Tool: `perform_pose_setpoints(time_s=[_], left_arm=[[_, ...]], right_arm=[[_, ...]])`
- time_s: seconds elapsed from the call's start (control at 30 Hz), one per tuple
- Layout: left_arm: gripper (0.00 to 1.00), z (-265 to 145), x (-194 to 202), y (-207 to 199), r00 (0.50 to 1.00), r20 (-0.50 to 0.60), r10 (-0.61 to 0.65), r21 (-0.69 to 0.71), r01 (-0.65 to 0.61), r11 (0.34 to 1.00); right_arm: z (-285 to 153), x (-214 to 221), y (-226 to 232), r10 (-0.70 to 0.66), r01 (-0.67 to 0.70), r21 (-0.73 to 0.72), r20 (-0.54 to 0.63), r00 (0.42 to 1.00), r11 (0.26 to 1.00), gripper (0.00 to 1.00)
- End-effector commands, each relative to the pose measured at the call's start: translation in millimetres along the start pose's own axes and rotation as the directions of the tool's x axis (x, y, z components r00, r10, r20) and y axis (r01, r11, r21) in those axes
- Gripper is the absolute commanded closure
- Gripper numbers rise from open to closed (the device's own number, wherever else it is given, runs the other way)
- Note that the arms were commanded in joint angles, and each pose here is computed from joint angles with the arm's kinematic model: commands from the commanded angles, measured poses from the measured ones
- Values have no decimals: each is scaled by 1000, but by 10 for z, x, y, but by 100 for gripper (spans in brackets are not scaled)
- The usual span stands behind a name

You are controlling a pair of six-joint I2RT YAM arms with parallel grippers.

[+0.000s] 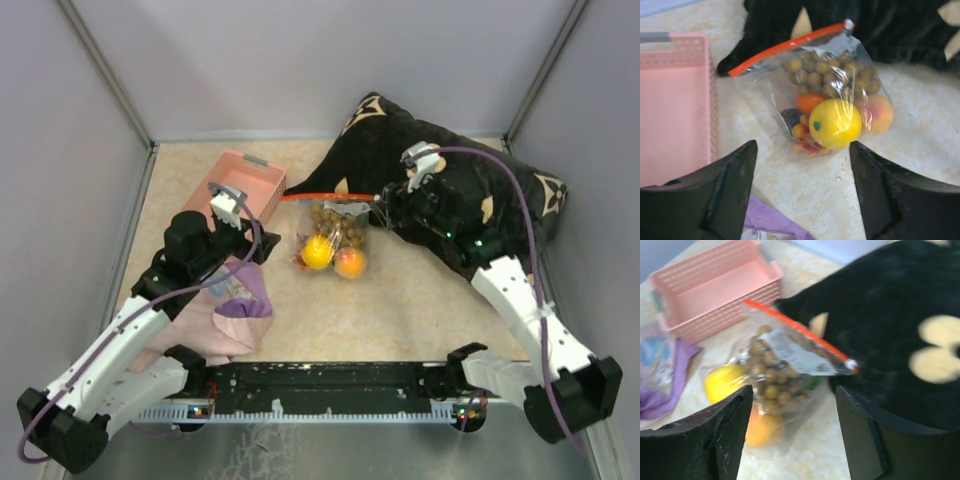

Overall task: Place the food in the zip-top bag and seal the zipper
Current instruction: Place the zipper food storage bag at the center of the board, then reset both arms

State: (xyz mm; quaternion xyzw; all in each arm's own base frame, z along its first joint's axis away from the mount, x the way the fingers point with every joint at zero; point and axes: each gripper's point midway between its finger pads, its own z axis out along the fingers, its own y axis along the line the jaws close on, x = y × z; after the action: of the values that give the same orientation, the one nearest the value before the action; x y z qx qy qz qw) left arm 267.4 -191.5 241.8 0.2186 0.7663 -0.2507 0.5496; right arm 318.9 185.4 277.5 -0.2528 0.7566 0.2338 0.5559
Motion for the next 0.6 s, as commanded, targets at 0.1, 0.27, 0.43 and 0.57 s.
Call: perform_pose_setpoints(time_s=[0.1, 0.27, 0.43, 0.57], left_arm=[[1, -426, -265, 664, 976, 134, -173, -418, 214, 883], [0, -929, -596, 880, 937, 280, -209, -528, 332, 782], [0, -1642, -981, 959, 894, 439, -92, -600, 368, 711], [0, -2129, -1181, 915, 849, 527, 24, -609, 358, 708]], right_arm=[[-919, -407, -716, 6, -131, 530, 232, 973, 837, 28], [-1588, -413, -849, -36, -204, 672, 325, 945, 712, 27], [-2162, -383, -870, -60, -273, 741, 389, 919, 614, 27], [-2394, -421, -840, -91, -286, 751, 416, 905, 595, 27]])
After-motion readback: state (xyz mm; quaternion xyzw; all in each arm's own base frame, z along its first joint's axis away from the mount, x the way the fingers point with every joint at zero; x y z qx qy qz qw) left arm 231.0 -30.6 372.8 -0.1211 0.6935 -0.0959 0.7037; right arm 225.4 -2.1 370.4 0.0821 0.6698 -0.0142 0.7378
